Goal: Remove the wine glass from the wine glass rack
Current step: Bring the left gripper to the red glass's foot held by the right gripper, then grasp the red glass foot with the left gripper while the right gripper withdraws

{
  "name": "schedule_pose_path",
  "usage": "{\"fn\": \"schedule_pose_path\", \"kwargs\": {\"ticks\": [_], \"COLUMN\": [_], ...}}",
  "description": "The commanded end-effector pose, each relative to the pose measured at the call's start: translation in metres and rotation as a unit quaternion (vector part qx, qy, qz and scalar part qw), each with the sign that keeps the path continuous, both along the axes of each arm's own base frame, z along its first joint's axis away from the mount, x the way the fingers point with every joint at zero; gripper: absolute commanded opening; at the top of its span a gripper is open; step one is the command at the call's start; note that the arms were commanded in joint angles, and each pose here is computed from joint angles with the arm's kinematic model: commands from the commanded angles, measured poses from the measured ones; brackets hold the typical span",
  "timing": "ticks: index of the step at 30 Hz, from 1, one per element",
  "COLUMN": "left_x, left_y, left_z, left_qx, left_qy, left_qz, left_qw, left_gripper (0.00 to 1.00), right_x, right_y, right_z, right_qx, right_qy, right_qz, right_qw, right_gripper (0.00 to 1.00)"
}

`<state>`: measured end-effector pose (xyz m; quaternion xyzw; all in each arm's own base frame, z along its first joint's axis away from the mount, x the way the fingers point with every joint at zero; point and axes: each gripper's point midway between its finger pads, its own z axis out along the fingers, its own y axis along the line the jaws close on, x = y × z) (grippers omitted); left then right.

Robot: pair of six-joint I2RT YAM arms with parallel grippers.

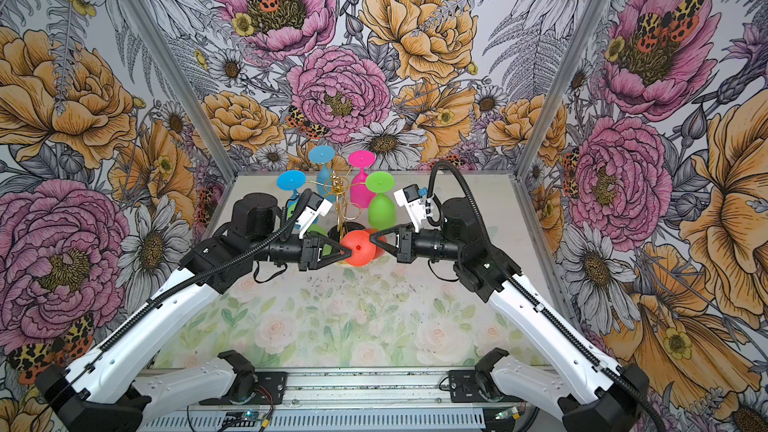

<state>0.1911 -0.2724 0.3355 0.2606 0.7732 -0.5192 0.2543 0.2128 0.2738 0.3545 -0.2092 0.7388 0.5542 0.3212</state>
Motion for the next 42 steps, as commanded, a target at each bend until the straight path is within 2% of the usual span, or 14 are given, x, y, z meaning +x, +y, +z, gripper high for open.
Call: {"fn": "schedule_pose_path", "kwargs": {"ticks": [1, 13, 17, 26, 28, 30, 35, 37, 42], "left_x": [-0.006, -0.01, -0.01, -0.015, -0.019, -0.024, -0.036, -0.038, -0.044], "left_y": [-0.004, -0.008, -0.011, -0.019, -0.022, -0.026, -0.031, -0.032, -0.037], "left_z": [0.008, 0.007, 0.004, -0.009, -0.014, -0.02, -0.027, -0.033, -0.049], "left_qx": [-0.015, -0.014, -0.008, 0.014, 0.025, 0.037, 0.062, 0.078, 0.12], "left_qy": [-0.009, -0.008, -0.019, -0.041, -0.055, -0.074, -0.127, -0.153, -0.224], "left_qz": [-0.017, -0.03, -0.032, -0.039, -0.041, -0.045, -0.052, -0.05, -0.06], "left_qw": [1.0, 0.999, 0.999, 0.998, 0.997, 0.996, 0.989, 0.984, 0.965], "left_gripper": [0.19, 0.02, 0.0, 0.0, 0.0, 0.0, 0.0, 0.0, 0.0], "right_x": [0.0, 0.0, 0.0, 0.013, 0.018, 0.025, 0.035, 0.039, 0.048], "right_y": [-0.003, -0.011, -0.019, -0.065, -0.077, -0.091, -0.127, -0.135, -0.127], "right_z": [0.005, -0.01, -0.016, -0.029, -0.038, -0.054, -0.091, -0.097, -0.095], "right_qx": [0.004, 0.001, -0.001, -0.003, -0.022, -0.064, -0.213, -0.248, -0.263], "right_qy": [-0.023, 0.005, 0.014, 0.059, 0.077, 0.1, 0.139, 0.145, 0.152], "right_qz": [-0.009, -0.029, -0.044, -0.13, -0.159, -0.194, -0.264, -0.276, -0.253], "right_qw": [1.0, 1.0, 0.999, 0.99, 0.984, 0.974, 0.93, 0.917, 0.919], "right_gripper": [0.0, 0.01, 0.2, 0.43, 0.47, 0.5, 0.54, 0.58, 0.61]}}
